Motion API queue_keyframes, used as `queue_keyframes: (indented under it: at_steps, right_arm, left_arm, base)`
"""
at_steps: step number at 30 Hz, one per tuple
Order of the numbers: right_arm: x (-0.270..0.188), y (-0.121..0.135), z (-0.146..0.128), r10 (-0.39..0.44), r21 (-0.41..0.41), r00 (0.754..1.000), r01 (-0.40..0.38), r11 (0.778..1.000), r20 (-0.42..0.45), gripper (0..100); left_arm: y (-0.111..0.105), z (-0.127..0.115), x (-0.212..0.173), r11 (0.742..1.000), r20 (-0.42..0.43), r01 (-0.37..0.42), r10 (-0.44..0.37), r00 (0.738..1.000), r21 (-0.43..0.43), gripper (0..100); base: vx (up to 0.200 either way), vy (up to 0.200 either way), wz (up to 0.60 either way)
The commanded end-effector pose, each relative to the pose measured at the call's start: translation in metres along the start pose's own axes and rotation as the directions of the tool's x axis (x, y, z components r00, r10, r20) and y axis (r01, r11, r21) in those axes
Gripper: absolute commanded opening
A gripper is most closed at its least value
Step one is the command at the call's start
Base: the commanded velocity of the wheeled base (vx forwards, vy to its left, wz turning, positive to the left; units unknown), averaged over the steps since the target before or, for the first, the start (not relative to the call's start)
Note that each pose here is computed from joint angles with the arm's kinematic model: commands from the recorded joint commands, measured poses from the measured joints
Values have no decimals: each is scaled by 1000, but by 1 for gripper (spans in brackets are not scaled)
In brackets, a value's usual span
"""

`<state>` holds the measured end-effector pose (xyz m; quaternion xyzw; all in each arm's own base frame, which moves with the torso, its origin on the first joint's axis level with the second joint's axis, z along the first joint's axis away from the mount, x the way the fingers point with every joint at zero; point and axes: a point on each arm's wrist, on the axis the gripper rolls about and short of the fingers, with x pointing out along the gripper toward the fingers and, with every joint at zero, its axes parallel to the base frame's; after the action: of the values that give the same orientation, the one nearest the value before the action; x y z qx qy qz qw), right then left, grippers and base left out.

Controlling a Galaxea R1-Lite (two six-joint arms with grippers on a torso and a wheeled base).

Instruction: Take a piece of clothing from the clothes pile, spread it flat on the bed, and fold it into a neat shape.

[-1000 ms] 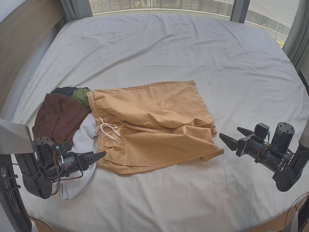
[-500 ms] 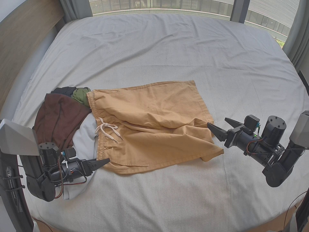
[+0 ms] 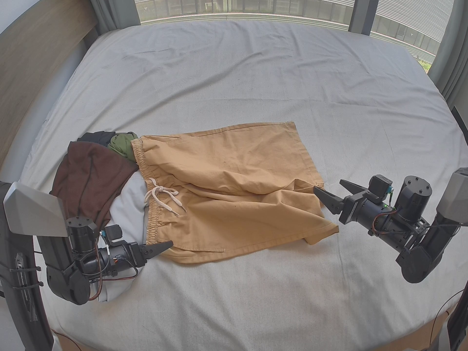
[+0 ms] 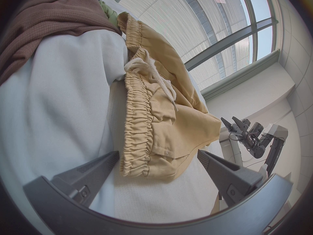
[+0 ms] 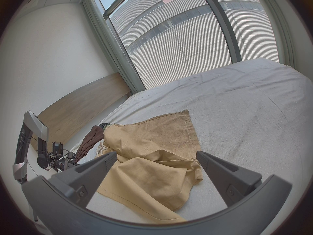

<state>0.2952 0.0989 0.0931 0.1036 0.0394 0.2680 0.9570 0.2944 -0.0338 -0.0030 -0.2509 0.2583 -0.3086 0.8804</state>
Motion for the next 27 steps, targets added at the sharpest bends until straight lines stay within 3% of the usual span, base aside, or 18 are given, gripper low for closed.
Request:
queue_keyframes:
  at_steps: [1,4,5,15,22,23,27]
  right_arm:
    - [0,1,-2,4,3,1000,-4,1000,-8,100]
    - [0,1,-2,4,3,1000,-3,1000,-9,100]
    - [0,1,-3,3,4,1000,-3,1000,-12,100]
    - [-1,-1,-9,-5,10,999,5,1000,-34,100]
    - [-4,-3,-11,-16,13,999,17,1000,-45,100]
    - [-6,-3,-13,-19,15,998,20,1000,-58,100]
    - [-9,-1,-16,-14,16,997,16,1000,-72,100]
  left_arm:
    - [1,2,2,1000,9,-2,2,1000,0,100]
    - [1,1,2,1000,8,-4,4,1000,-2,100]
    - [1,2,3,1000,9,-4,4,1000,-1,0]
    - [0,2,-1,1000,8,-6,6,1000,-4,0]
    - [-16,4,-23,1000,16,-3,3,1000,-2,0]
    - [-25,5,-40,1000,26,-9,9,1000,-9,0]
    - [-26,6,-61,1000,40,-17,18,999,-25,0]
  base:
    - [0,0,0]
    - [0,0,0]
    - [0,0,0]
    - [0,0,0]
    - [0,0,0]
    - [0,0,0]
    - [0,0,0]
